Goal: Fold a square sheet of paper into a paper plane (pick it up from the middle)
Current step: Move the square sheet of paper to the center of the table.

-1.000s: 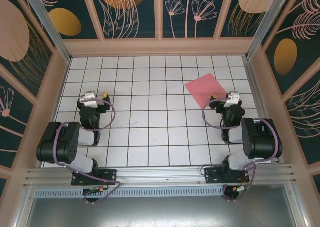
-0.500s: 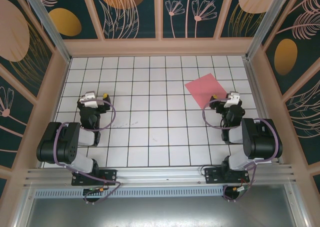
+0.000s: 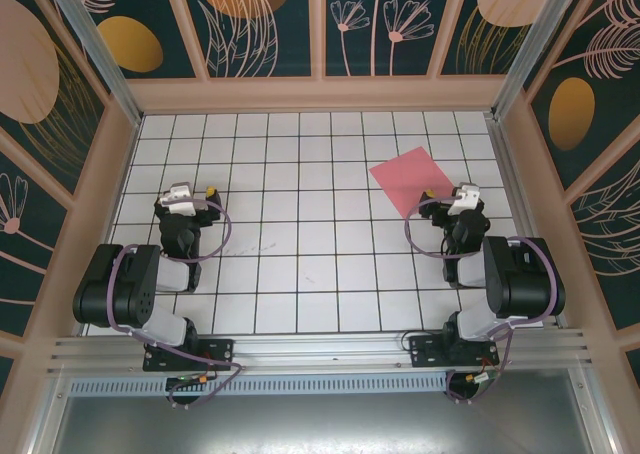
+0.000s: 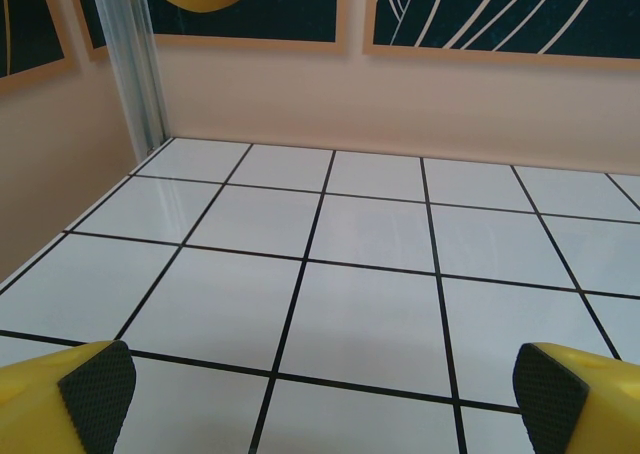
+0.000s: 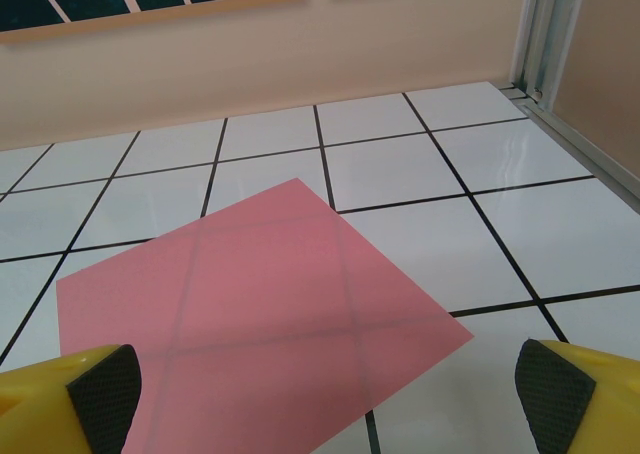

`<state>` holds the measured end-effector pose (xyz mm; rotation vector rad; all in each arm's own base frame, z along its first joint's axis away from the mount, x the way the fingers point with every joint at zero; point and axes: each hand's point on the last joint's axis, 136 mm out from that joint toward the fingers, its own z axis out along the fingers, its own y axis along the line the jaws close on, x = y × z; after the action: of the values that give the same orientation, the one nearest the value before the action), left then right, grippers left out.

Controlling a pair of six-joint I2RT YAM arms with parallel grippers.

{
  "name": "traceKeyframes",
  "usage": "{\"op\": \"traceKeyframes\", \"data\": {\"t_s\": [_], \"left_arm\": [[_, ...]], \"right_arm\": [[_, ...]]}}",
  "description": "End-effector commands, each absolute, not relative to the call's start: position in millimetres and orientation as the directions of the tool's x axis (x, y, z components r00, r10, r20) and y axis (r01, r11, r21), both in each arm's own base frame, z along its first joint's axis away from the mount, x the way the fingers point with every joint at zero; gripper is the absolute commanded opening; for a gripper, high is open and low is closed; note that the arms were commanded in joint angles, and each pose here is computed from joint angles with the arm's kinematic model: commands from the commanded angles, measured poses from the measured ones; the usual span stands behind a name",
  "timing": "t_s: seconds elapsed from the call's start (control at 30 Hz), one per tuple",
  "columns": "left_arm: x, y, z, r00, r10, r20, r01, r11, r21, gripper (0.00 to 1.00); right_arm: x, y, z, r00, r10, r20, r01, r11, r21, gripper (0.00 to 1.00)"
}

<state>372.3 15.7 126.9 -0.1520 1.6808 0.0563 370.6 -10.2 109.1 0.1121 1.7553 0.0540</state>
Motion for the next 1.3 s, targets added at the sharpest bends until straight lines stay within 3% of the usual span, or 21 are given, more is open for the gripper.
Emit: {"op": "traceKeyframes", "data": {"t_s": [0.0, 0.37, 0.63, 0.77, 0.9, 1.0, 1.27], "left_arm": [[375, 14, 136, -0.082, -0.056, -0.995, -0.117, 0.992, -0.046, 0.99], [369, 11, 144, -0.053, -0.048, -0.997, -0.097, 0.994, -0.042, 0.99], [360, 28, 174, -0.037, -0.123, -0.992, -0.196, 0.974, -0.114, 0.99], [355, 27, 203, 0.011, -0.246, -0.969, -0.187, 0.952, -0.244, 0.99], [354, 23, 229, -0.014, -0.464, -0.886, -0.186, 0.871, -0.454, 0.99], [351, 17, 241, -0.078, -0.579, -0.812, -0.212, 0.805, -0.554, 0.99], [339, -22, 262, -0.286, -0.605, -0.743, -0.094, 0.789, -0.607, 0.99]], "right_arm": [[376, -9, 121, -0.141, 0.11, -0.984, 0.025, 0.994, 0.108, 0.99], [360, 5, 139, -0.077, 0.054, -0.996, -0.004, 0.999, 0.054, 0.99], [380, -1, 145, -0.332, 0.24, -0.912, 0.113, 0.97, 0.215, 0.99], [377, -12, 126, -0.504, 0.493, -0.709, 0.365, 0.866, 0.342, 0.99], [380, 20, 113, -0.666, 0.485, -0.567, 0.291, 0.868, 0.401, 0.99], [381, 43, 110, -0.706, 0.462, -0.538, 0.195, 0.856, 0.48, 0.96], [401, 61, 96, -0.763, 0.428, -0.484, 0.145, 0.843, 0.517, 0.9]]}}
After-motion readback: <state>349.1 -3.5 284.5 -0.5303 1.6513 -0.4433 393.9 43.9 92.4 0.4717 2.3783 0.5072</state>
